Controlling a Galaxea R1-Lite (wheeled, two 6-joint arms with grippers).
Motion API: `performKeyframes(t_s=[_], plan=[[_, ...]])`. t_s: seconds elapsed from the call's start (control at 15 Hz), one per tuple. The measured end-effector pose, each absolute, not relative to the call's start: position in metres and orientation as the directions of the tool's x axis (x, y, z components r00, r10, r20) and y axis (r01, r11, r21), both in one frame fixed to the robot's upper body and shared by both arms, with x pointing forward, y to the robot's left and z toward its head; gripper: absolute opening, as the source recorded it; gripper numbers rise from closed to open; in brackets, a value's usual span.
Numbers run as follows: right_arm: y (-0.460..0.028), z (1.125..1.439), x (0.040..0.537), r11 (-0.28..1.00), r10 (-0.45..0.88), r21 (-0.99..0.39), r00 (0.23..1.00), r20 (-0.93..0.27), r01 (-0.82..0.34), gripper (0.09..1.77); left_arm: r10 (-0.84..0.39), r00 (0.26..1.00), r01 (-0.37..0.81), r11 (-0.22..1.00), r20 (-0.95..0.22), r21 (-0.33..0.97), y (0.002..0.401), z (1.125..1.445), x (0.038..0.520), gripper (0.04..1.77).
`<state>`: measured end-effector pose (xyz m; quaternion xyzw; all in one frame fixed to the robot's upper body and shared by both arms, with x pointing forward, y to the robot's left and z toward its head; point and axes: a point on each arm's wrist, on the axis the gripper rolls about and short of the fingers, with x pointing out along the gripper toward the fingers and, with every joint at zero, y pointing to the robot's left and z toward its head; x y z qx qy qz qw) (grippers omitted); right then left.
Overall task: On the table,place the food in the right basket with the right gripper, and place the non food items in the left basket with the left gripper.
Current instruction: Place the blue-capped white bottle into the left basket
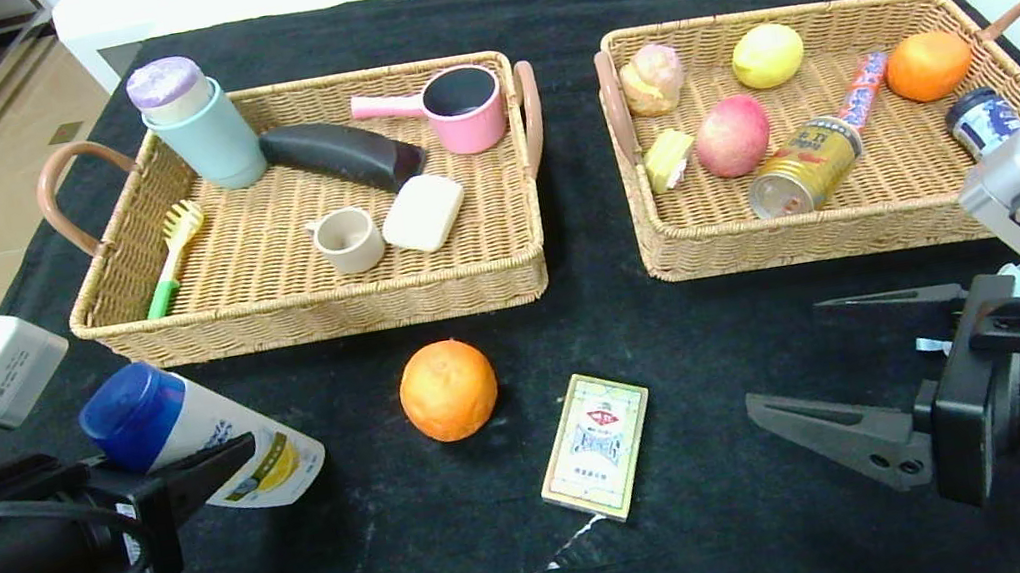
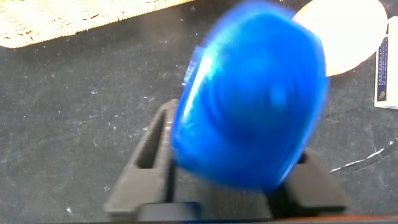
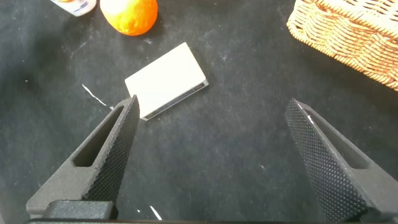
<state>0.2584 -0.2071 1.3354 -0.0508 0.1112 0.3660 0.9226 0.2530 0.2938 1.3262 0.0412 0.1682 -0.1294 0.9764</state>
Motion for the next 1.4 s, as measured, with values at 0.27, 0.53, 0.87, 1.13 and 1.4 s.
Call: performKeyframes(t_s=[0.27,0.53,0.87,1.13,1.4], plan=[[-0.207,1.335,0.259,0.728,0.663,-0.012,0.708,-0.243,-0.686,1.71,-0.242,0.907,0.271,0.962,-0.345,0.039,0.294,1.324,0.252,0.6],[-0.209,1.336,0.261,0.736,0.655,-0.013,0.718,-0.236,-0.676,1.71,-0.243,0.906,0.273,0.961,-0.347,0.04,0.293,1.323,0.252,0.6],[-0.21,1.336,0.263,0.742,0.65,-0.014,0.724,-0.231,-0.67,1.71,-0.244,0.906,0.274,0.961,-0.347,0.04,0.293,1.324,0.252,0.6],[-0.21,1.336,0.264,0.743,0.648,-0.015,0.726,-0.229,-0.669,1.71,-0.266,0.91,0.293,0.955,-0.317,0.038,0.29,1.331,0.246,0.6],[-0.21,1.336,0.264,0.744,0.648,-0.015,0.726,-0.228,-0.668,1.71,-0.304,0.921,0.323,0.946,-0.244,0.039,0.287,1.349,0.232,0.6]])
